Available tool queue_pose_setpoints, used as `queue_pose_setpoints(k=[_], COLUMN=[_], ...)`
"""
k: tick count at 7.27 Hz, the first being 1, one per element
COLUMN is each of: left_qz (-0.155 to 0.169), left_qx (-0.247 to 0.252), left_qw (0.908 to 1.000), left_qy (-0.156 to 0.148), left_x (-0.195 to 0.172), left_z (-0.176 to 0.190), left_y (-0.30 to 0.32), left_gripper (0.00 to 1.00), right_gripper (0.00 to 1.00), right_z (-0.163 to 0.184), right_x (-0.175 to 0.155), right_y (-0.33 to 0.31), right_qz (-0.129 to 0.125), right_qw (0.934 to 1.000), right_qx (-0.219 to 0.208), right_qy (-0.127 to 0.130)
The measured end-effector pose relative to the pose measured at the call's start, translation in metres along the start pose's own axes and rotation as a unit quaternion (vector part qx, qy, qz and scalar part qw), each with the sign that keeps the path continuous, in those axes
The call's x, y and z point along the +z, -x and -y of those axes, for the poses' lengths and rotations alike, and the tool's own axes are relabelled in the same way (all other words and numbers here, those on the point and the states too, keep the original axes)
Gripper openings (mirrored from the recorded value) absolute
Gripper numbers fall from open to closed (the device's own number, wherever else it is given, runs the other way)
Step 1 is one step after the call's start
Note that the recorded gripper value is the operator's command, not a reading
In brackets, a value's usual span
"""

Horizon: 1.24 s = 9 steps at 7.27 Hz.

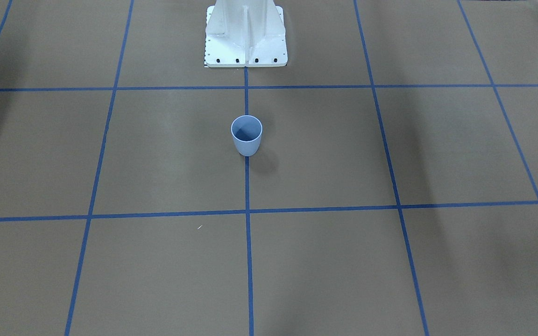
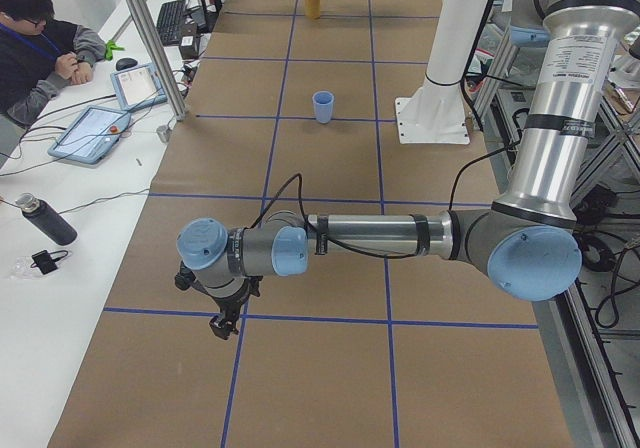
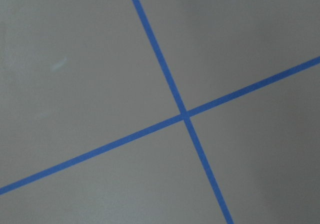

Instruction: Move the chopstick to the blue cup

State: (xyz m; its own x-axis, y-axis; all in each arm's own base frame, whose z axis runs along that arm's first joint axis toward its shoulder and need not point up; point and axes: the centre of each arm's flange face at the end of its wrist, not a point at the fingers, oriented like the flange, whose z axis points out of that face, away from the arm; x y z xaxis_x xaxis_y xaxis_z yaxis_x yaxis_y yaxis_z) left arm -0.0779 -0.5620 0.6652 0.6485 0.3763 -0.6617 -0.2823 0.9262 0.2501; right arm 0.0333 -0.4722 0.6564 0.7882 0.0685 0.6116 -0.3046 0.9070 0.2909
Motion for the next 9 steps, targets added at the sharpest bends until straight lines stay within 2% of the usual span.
queue_pose_setpoints(k=[1,2,3,4,5,6,8,9], left_qz=[0.0,0.0,0.0,0.0,0.0,0.0,0.001,0.0], left_qx=[-0.001,-0.002,-0.002,-0.002,-0.002,-0.002,-0.002,-0.004], left_qw=[1.0,1.0,1.0,1.0,1.0,1.0,1.0,1.0], left_qy=[-0.001,-0.001,-0.001,-0.001,-0.001,-0.002,-0.003,-0.003], left_x=[0.0,0.0,0.0,0.0,0.0,-0.001,-0.002,-0.001], left_z=[-0.002,-0.004,-0.004,-0.004,-0.004,-0.004,-0.003,-0.004], left_y=[0.001,0.001,0.001,0.002,0.001,0.001,0.0,0.0], left_gripper=[0.99,0.98,0.99,0.99,0.98,0.99,0.99,0.99], right_gripper=[0.85,0.72,0.45,0.28,0.06,0.0,0.0,0.0], right_z=[0.007,0.014,0.02,0.021,0.021,0.02,0.021,0.023], right_x=[0.003,0.004,0.005,0.006,0.008,0.009,0.004,-0.006], right_y=[0.002,0.005,0.008,0.008,0.007,0.006,0.009,0.012], right_qz=[0.002,0.005,0.007,0.007,0.007,0.007,0.013,0.024], right_qw=[0.9998,0.9992,0.9984,0.9979,0.9977,0.9976,0.9978,0.9976], right_qx=[0.017,0.038,0.054,0.063,0.067,0.068,0.065,0.063], right_qy=[-0.006,-0.011,-0.014,-0.013,-0.011,-0.01,-0.012,-0.015])
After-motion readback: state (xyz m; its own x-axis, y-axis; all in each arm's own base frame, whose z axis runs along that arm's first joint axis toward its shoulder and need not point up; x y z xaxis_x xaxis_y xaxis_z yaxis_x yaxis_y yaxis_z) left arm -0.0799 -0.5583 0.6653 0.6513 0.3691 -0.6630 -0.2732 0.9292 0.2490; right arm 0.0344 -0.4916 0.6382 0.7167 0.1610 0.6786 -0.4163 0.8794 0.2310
